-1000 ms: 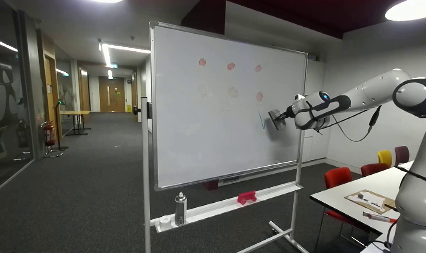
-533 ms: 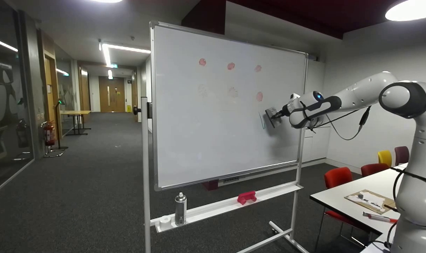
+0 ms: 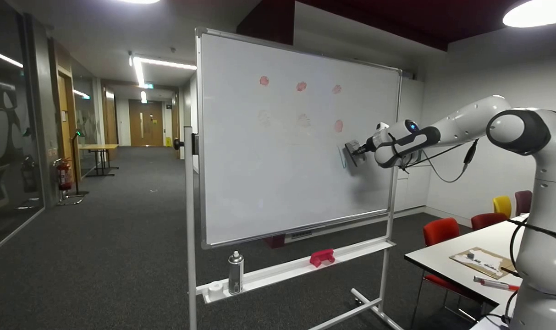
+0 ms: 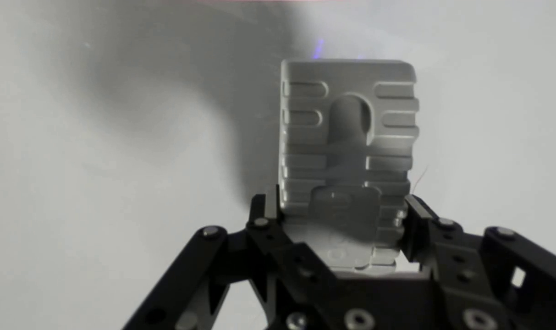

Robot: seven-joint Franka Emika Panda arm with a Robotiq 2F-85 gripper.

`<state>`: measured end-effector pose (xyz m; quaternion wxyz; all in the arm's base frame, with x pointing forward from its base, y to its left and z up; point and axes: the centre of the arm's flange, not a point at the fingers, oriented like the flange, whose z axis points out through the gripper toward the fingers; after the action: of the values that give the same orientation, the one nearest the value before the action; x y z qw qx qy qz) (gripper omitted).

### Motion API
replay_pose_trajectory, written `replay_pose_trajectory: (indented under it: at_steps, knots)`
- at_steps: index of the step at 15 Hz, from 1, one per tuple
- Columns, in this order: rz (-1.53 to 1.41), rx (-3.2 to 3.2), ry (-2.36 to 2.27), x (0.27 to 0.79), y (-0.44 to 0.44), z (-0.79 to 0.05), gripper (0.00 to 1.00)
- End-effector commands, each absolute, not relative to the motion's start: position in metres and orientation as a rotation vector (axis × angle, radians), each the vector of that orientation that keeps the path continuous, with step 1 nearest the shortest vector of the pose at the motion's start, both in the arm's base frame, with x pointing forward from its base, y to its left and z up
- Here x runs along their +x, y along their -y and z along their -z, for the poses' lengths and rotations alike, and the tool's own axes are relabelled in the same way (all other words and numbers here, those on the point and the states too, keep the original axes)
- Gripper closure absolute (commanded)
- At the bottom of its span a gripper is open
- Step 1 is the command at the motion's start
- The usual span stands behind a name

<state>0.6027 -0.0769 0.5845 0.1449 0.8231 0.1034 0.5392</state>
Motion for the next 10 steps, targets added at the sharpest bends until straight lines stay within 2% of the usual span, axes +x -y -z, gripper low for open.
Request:
replay_pose_trajectory:
  at_steps: [1, 10]
  knots:
    - [-1.585, 2.336, -0.320, 0.607, 0.077, -0.580, 0.65]
    - [-1.606, 2.217, -0.406, 0.628, 0.076, -0.546, 0.65]
